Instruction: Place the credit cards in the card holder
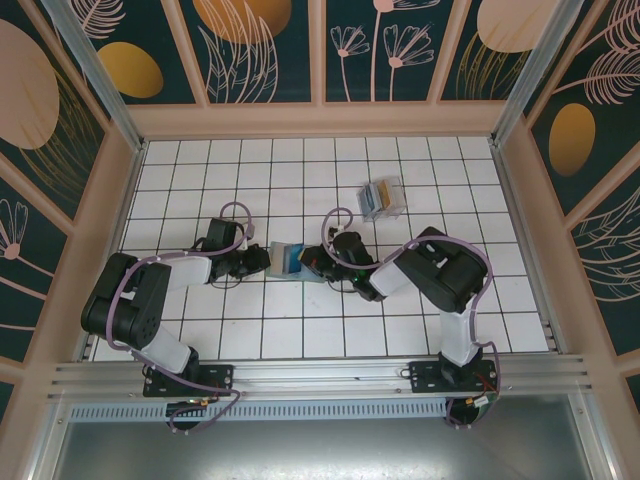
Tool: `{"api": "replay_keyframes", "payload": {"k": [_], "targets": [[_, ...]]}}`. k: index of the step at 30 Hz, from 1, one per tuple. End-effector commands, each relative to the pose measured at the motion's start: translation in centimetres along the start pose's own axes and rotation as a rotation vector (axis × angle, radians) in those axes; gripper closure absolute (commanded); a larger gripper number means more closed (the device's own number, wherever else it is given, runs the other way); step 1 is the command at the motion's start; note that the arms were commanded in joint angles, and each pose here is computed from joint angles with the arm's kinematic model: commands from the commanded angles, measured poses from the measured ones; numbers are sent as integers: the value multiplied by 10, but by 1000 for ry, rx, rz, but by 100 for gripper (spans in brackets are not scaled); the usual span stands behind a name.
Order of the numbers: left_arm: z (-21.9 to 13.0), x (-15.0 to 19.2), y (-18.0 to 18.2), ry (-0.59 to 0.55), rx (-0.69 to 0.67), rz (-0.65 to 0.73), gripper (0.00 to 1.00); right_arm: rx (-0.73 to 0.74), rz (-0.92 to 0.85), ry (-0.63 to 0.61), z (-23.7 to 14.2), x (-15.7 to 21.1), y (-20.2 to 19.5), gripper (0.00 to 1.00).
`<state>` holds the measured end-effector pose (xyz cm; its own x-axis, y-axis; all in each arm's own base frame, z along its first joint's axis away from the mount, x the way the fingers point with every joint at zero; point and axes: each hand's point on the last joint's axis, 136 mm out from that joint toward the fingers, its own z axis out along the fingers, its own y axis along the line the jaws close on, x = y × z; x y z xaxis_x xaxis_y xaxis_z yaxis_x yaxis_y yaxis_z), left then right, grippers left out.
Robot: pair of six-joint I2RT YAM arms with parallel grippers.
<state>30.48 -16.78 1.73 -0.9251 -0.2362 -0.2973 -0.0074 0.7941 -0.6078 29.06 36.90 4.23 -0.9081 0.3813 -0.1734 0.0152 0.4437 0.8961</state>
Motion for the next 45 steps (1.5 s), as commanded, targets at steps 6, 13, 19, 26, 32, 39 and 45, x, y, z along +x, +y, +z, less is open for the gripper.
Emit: {"api": "replay_keyframes", "payload": {"k": [6, 13, 19, 26, 32, 39, 45], "targets": [[2, 5, -5, 12, 35, -19, 88, 35, 9, 2, 8, 11, -9, 100], [4, 7, -6, 18, 48, -33, 89, 52, 15, -80, 10, 2, -9, 100], [4, 12, -7, 20, 66, -48, 89, 46, -1, -72, 22, 8, 2, 100], [0, 11, -5, 6, 42, -39, 89, 97, -49, -54, 25, 11, 1, 87], [-4, 7, -5, -9, 21, -23, 89, 174, -122, -39, 13, 8, -6, 78], [1, 8, -3, -3, 20, -31, 89, 234, -232, -34, 2, 2, 1, 79], [1, 8, -3, -2, 24, -34, 89, 233, -234, -12, 5, 6, 3, 84]]}}
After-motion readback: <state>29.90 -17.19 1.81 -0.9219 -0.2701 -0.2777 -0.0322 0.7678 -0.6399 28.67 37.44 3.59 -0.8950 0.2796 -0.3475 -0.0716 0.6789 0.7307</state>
